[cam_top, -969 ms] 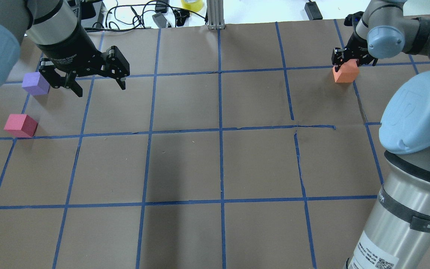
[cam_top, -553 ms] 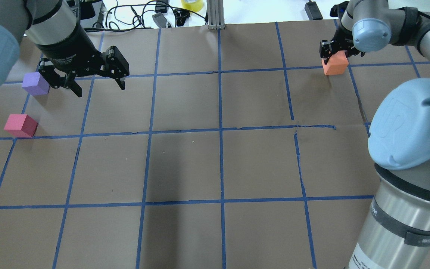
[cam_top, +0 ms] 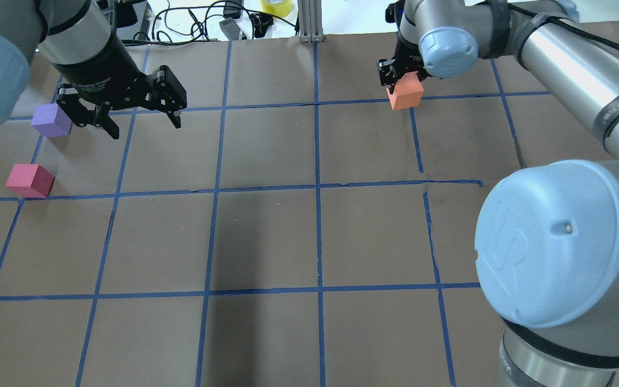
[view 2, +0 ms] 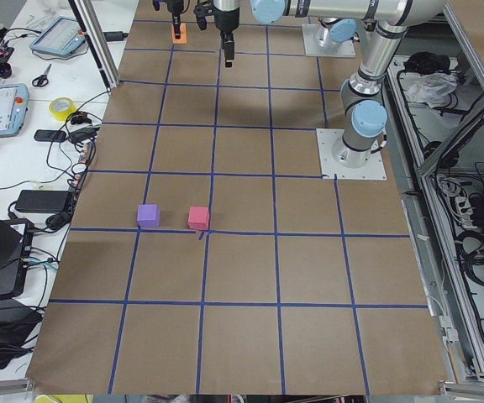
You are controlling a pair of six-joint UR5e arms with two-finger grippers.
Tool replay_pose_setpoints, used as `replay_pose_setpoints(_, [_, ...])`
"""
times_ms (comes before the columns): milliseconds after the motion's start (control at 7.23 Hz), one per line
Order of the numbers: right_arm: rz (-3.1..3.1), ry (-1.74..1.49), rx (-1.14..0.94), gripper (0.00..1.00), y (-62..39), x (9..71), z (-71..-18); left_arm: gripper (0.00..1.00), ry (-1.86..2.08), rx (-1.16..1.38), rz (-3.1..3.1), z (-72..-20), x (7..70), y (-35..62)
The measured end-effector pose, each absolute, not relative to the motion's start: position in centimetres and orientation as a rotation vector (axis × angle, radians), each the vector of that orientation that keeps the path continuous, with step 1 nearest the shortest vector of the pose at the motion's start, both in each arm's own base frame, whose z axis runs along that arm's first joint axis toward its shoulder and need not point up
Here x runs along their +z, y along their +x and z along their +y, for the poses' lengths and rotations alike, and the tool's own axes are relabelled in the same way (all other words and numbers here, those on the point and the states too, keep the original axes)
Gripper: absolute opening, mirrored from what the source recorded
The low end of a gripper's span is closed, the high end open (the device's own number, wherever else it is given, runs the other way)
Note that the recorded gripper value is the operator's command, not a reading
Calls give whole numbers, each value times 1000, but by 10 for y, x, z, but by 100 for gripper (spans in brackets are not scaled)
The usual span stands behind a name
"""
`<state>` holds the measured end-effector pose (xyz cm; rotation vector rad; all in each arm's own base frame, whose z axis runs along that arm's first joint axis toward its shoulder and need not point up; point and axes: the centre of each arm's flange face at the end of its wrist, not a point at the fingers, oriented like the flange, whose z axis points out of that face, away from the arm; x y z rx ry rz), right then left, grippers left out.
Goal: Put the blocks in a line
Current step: 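Carry the orange cube with the right gripper toward the table's middle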
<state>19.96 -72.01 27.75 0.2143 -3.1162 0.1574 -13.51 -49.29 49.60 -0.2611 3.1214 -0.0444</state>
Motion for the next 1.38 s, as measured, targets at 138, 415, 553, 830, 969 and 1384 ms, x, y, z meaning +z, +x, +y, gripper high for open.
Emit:
replay_pose_setpoints(138, [-3128,186,161,20,236,278,-709,100,-261,-43,3121,-493,495,-136])
replay_pose_setpoints(415, [-3141,93,151,19,299,265,-689,100,-256,-44,3119,-493,495,-136])
replay_pose_setpoints(553, [-3148,52,156,19,324,257,-683,100,-250,-45,3119,-492,496,-136])
replay_pose_setpoints(830, [-3151,13,170,18,358,242,-672,100,-247,-44,3121,-492,496,-136])
replay_pose_setpoints(969, [-3153,18,178,18,368,237,-670,100,-246,-43,3121,-492,496,-136])
replay_pose_setpoints(1384, [-3160,62,204,20,391,219,-678,100,-245,-43,3120,-492,496,-136])
